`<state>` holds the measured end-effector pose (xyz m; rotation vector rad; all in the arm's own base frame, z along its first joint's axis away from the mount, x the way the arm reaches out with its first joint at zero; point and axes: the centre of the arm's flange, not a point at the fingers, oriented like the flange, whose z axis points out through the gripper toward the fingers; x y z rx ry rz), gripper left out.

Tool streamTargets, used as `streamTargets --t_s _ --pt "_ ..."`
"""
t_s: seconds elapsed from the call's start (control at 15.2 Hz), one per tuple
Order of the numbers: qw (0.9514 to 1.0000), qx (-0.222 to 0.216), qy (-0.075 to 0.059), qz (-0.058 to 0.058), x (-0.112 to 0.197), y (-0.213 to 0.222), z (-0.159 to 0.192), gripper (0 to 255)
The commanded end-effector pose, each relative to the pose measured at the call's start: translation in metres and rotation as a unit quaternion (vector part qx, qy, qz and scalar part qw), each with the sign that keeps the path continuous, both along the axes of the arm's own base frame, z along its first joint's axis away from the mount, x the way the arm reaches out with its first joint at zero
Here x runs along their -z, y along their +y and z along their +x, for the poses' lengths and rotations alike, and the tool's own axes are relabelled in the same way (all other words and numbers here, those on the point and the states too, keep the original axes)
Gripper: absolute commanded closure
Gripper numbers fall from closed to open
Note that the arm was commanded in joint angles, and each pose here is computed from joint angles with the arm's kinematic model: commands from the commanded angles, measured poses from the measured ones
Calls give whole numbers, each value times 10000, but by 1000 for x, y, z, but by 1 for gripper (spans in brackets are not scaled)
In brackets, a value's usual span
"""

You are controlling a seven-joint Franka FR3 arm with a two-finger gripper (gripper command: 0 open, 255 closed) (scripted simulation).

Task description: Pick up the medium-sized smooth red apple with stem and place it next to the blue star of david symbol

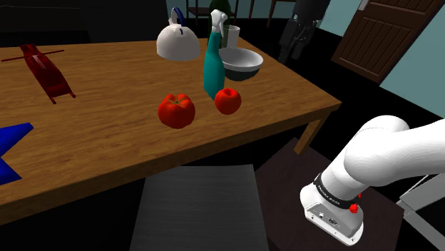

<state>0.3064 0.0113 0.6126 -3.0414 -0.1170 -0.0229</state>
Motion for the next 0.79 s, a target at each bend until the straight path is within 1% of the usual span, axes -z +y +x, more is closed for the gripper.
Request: streamTargets --t_s 0.0,0.13,0.33,0.53,0.73 --pt "10000 0 0 0 0 0 0 0" --pt "9996 269 -41 0 8 25 -3 0" --pt "9977 672 -102 1 19 64 -5 0" --pt "9941 1075 -163 1 31 102 -4 0" --pt "9888 1475 -223 2 42 140 0 0"
